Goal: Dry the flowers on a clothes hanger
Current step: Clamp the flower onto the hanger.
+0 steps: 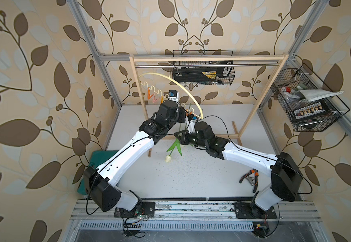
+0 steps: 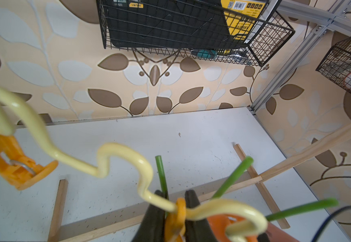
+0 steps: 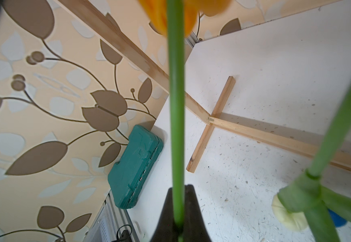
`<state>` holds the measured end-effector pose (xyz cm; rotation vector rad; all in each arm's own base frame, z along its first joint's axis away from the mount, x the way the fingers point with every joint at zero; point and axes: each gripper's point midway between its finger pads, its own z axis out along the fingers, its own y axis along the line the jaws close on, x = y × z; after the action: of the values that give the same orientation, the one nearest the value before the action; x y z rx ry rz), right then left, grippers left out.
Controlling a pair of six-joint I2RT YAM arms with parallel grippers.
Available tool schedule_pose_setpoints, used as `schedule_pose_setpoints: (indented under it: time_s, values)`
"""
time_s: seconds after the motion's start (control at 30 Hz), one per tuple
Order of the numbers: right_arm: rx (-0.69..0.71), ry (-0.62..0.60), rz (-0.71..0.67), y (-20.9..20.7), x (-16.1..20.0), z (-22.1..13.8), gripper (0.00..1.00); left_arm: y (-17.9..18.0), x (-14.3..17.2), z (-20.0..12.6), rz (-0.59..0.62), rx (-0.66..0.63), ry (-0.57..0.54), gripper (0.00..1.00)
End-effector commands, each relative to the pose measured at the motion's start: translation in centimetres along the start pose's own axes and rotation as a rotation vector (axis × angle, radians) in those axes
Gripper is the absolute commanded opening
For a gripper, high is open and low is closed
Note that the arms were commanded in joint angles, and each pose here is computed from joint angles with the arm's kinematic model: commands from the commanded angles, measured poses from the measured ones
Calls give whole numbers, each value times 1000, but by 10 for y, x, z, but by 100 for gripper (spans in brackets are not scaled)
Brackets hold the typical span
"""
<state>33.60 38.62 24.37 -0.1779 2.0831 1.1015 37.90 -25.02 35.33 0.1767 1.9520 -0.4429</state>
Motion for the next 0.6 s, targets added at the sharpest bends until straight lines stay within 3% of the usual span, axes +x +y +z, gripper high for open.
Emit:
schedule_pose_setpoints:
  time_s: [0.0, 0.17, 0.4, 0.57]
  values:
    - [-48, -44, -39, 19, -21, 1, 0, -6, -16, -13, 1, 19, -35, 19]
    - [-55, -34, -32, 19, -17, 3, 0, -5, -17, -14, 0, 16, -39, 20]
    - [-57, -28, -26, 19, -15, 3, 0, -3, -14, -13, -6, 10, -38, 45]
    - [-56, -17, -25, 18, -13, 5, 0, -5, -17, -15, -13, 19, -44, 53]
